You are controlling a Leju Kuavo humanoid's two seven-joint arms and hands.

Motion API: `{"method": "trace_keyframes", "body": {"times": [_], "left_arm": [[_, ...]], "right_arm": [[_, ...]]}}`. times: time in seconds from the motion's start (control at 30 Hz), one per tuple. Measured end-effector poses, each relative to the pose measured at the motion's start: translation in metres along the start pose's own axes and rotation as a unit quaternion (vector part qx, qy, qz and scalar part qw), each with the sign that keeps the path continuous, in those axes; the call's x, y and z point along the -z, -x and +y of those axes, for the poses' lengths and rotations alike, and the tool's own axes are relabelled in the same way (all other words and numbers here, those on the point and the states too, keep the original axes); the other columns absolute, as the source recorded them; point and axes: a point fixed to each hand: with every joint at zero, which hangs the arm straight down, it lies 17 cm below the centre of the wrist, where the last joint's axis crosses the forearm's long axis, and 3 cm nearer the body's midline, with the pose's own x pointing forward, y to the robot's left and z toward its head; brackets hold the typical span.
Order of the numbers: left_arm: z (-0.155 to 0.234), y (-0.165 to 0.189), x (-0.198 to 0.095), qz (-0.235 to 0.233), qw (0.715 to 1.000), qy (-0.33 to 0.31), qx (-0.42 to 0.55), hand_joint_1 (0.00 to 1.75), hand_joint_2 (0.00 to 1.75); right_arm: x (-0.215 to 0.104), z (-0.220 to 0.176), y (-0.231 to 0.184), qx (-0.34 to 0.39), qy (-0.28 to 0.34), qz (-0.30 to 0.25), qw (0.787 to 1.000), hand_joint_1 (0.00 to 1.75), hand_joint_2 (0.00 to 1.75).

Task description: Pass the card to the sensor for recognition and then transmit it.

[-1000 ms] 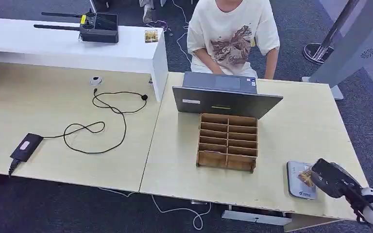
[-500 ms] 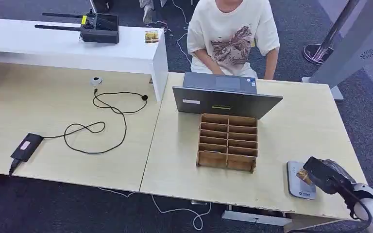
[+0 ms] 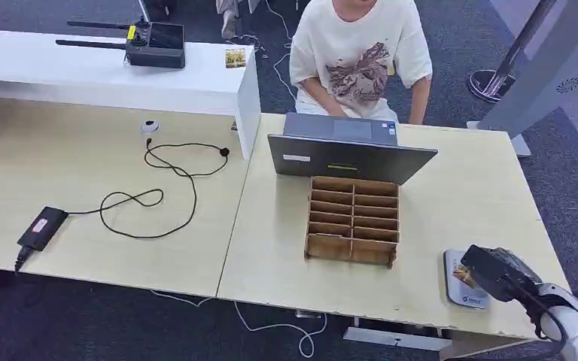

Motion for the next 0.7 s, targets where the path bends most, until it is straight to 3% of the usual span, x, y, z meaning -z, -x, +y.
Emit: {"method": "trace_keyframes", "body": {"times": [0.3, 0.7], "left_arm": [[0.000, 0.000, 0.000, 0.000, 1.000, 0.000, 0.000, 0.00, 0.00], [-0.002, -0.003, 0.000, -0.005, 1.000, 0.002, -0.011, 0.00, 0.00]], "right_arm": [[0.002, -0.013, -0.018, 0.028, 0.031, -0.042, 0.998, 1.75, 1.75], [-0.005, -0.069, -0.073, 0.049, 0.139, -0.137, 0.980, 1.75, 1.75]]}}
